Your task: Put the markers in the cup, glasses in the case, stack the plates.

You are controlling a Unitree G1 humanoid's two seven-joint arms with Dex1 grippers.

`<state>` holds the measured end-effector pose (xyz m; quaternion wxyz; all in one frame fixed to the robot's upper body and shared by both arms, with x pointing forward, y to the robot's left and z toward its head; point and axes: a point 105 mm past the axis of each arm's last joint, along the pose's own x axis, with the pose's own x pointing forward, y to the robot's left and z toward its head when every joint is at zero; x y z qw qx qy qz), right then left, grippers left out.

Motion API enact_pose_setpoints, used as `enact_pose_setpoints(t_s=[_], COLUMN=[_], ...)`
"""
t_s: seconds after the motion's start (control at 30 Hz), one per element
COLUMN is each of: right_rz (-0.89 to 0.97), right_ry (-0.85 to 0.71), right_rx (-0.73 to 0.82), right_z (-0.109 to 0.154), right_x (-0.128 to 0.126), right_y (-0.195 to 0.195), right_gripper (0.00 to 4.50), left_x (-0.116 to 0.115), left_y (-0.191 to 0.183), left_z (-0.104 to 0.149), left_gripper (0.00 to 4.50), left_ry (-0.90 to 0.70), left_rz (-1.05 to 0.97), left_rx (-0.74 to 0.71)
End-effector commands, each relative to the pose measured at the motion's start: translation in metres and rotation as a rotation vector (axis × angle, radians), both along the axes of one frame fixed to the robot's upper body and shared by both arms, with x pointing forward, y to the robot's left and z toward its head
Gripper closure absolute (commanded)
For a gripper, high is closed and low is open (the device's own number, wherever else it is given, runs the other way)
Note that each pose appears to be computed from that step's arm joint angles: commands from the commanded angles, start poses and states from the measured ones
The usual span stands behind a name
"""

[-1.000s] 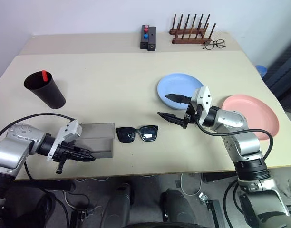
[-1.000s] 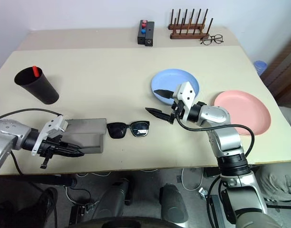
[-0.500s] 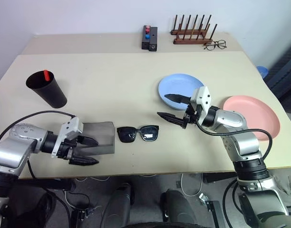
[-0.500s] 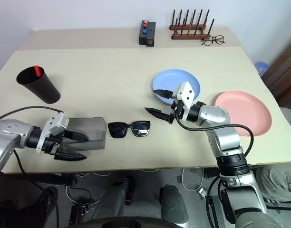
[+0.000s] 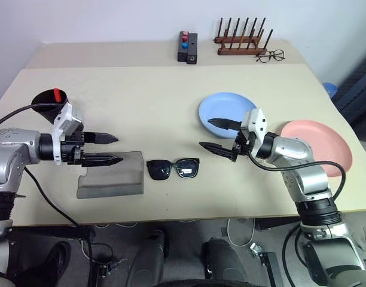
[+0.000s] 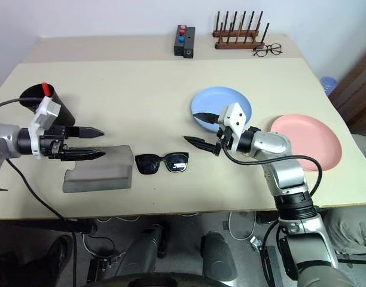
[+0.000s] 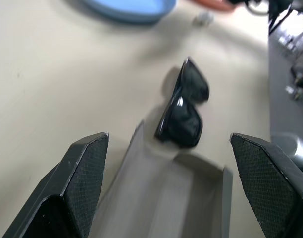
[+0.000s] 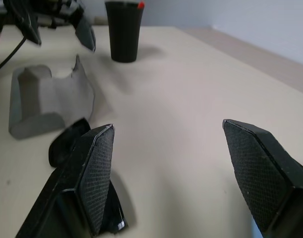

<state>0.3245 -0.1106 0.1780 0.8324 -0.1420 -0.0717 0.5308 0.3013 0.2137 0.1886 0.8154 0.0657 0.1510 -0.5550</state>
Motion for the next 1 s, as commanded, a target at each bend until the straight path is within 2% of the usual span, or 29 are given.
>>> enact_pose_setpoints(t_s=[0.03, 0.17, 0.3, 0.4, 0.53, 0.6, 0.73, 0.83, 1.0], right_rz=[0.003, 0.013, 0.033, 0.013, -0.026, -0.031, -0.048, -0.066, -0.075], right_ry=[-0.066, -0.044, 0.008, 0.011, 0.005, 0.004, -0.003, -0.013, -0.022], right_rx=[0.015, 0.007, -0.073, -0.125, -0.116, -0.110, -0.095, -0.089, -0.087], right_z=[0.019, 0.014, 0.002, 0.000, 0.001, -0.001, -0.002, -0.002, 0.000], right_x=[0.000, -0.004, -0.017, -0.020, -0.021, -0.021, -0.021, -0.019, -0.016], right_y=[-0.006, -0.009, -0.028, -0.042, -0.047, -0.044, -0.041, -0.042, -0.041], right_gripper=[0.94, 0.94, 0.94, 0.94, 0.94, 0.94, 0.94, 0.94, 0.94], left_x=[0.006, 0.002, -0.002, 0.008, 0.032, 0.039, 0.040, 0.039, 0.031], left_y=[-0.023, -0.063, -0.105, -0.116, -0.130, -0.136, -0.141, -0.144, -0.140], left_z=[0.017, 0.007, -0.028, -0.039, -0.051, -0.053, -0.061, -0.070, -0.081], left_gripper=[0.45, 0.45, 0.45, 0.45, 0.45, 0.45, 0.45, 1.28, 3.70], left_ry=[-0.062, -0.066, -0.086, -0.116, -0.161, -0.157, -0.141, -0.124, -0.095], left_rz=[-0.046, -0.188, -0.342, -0.341, -0.273, -0.249, -0.260, -0.274, -0.309], left_rx=[-0.025, 0.003, 0.139, 0.206, 0.298, 0.284, 0.308, 0.344, 0.399])
